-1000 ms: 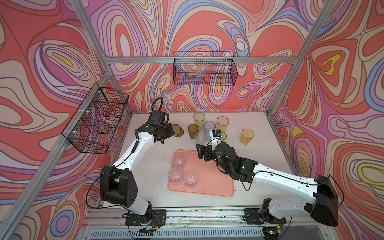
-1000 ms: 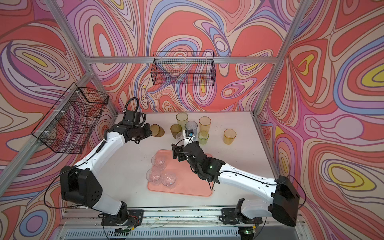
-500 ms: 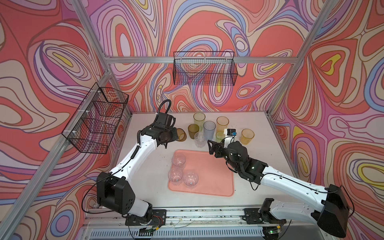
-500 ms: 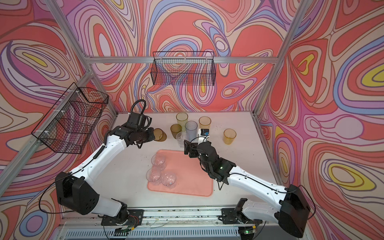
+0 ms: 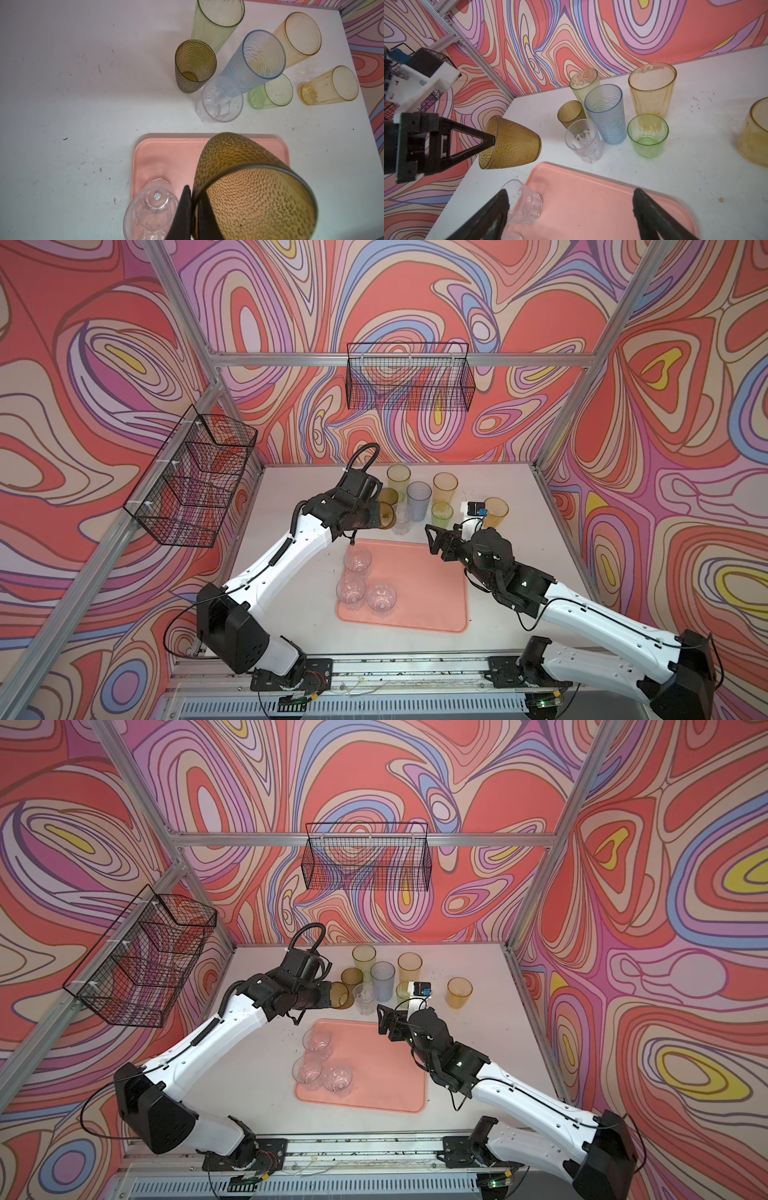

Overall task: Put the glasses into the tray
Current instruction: 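Lift the amber glass with the left gripper and carry it over the tray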

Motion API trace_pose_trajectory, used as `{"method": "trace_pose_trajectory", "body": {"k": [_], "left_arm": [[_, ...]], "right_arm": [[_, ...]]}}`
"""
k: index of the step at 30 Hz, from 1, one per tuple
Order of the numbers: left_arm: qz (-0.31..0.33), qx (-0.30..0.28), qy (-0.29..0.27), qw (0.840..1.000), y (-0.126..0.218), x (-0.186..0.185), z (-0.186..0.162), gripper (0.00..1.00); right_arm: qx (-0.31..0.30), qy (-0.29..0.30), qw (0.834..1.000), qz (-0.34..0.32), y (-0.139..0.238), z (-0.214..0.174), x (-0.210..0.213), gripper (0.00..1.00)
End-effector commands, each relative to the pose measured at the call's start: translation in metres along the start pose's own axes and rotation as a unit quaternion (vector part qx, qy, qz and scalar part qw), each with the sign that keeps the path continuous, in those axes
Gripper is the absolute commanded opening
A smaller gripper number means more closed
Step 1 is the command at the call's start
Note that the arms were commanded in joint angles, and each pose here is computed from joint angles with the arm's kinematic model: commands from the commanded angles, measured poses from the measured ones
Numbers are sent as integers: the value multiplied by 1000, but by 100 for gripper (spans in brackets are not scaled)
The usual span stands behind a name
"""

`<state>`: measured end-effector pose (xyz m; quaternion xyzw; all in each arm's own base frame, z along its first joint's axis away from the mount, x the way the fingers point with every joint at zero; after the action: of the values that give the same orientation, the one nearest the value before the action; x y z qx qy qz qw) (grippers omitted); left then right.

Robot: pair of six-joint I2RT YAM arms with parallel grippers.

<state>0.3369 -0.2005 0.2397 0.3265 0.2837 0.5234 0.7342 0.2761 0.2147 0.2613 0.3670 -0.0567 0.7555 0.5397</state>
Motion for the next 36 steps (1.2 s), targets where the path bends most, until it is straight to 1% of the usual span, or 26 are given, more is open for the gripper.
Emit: {"method": "trace_pose_trajectory", "body": {"k": [1,7,15,36], "left_arm": [[14,7,-16,1000,0,-4,-1,0],[14,26,-33,999,-5,-15,-14,0],[31,56,-56,996,-11,-20,-35,0],[63,134,-73,986,-31,-19,-100,0]], "right_arm": [[6,-7,1000,-14,7,-1,-9,96],[0,-19,1000,-16,14,-2,-16,96],[8,-24,1000,-18,14,-7,-20,96],[17,-36,999,-26,10,-14,-24,96]]}}
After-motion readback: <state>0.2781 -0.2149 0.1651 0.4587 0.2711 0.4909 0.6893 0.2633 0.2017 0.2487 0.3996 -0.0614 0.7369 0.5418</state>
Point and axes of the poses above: each gripper's point midway between its finger pads, its own y axis back along the fingers, its own x axis along the line the jaws close on, z = x × y, the point moved 1 cm from there along y, back along the fingers, and after that the axes turned 14 degrees about -y, right-handed, at the moved point
